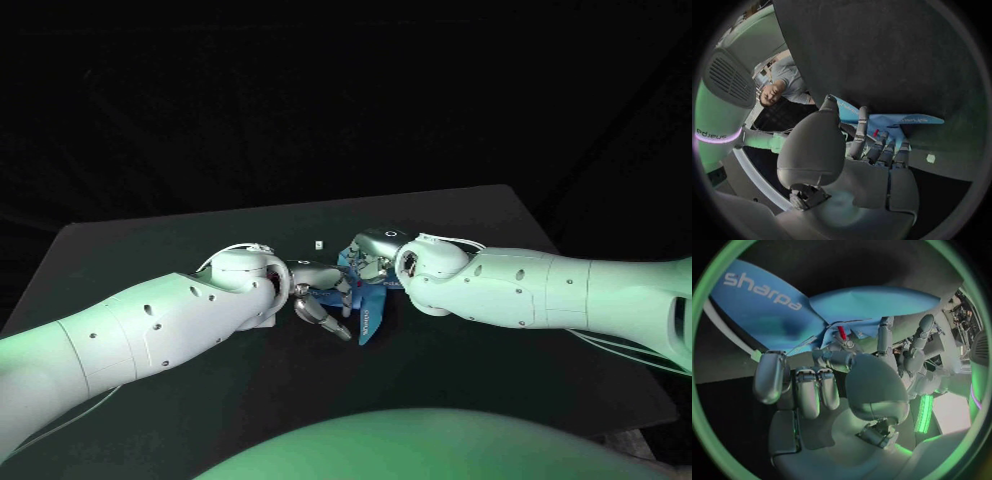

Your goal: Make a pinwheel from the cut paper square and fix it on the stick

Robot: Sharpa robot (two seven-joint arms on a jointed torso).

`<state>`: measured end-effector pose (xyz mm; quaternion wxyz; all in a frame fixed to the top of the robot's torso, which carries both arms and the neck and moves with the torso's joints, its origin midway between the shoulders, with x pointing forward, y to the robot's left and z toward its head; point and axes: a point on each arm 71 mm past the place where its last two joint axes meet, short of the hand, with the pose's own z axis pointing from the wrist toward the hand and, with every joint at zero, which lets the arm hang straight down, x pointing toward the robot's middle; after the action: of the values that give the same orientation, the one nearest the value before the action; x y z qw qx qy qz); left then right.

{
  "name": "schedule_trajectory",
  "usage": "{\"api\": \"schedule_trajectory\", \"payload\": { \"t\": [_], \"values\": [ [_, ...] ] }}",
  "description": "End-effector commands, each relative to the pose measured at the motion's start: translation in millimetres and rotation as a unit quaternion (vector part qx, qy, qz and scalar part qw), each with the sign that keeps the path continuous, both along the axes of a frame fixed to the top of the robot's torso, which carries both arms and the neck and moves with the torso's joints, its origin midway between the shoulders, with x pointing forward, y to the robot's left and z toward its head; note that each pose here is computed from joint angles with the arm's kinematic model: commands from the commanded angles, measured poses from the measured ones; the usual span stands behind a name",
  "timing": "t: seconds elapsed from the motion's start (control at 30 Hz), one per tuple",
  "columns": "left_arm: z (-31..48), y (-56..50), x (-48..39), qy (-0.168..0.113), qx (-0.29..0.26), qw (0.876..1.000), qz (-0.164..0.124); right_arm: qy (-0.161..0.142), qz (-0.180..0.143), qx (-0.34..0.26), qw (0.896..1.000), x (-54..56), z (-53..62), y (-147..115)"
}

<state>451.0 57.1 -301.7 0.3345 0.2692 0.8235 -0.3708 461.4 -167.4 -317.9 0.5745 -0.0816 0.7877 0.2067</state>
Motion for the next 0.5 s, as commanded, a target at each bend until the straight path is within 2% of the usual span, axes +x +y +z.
{"api": "schedule_trajectory", "payload": {
  "t": [0.03,0.17,0.27,0.37,0.5],
  "values": [
    [-1.0,-1.0,-1.2,0.009,0.004,1.000,-0.002,-0.037,-0.005,0.023,0.999,0.1,7.8,-6.2],
    [-1.4,-0.6,-1.0,0.010,0.005,1.000,-0.001,-0.056,-0.019,0.059,0.997,-2.5,15.9,-17.2],
    [-2.1,0.0,-0.9,0.011,0.005,1.000,0.000,-0.055,-0.032,0.091,0.994,-5.6,22.0,-27.6],
    [-3.0,0.6,-1.1,0.012,0.006,1.000,0.001,-0.031,-0.062,0.115,0.991,-7.8,26.0,-42.2],
    [-4.2,1.3,-1.6,0.014,0.006,1.000,0.001,0.030,-0.115,0.132,0.984,-8.4,24.6,-64.8]
  ]
}}
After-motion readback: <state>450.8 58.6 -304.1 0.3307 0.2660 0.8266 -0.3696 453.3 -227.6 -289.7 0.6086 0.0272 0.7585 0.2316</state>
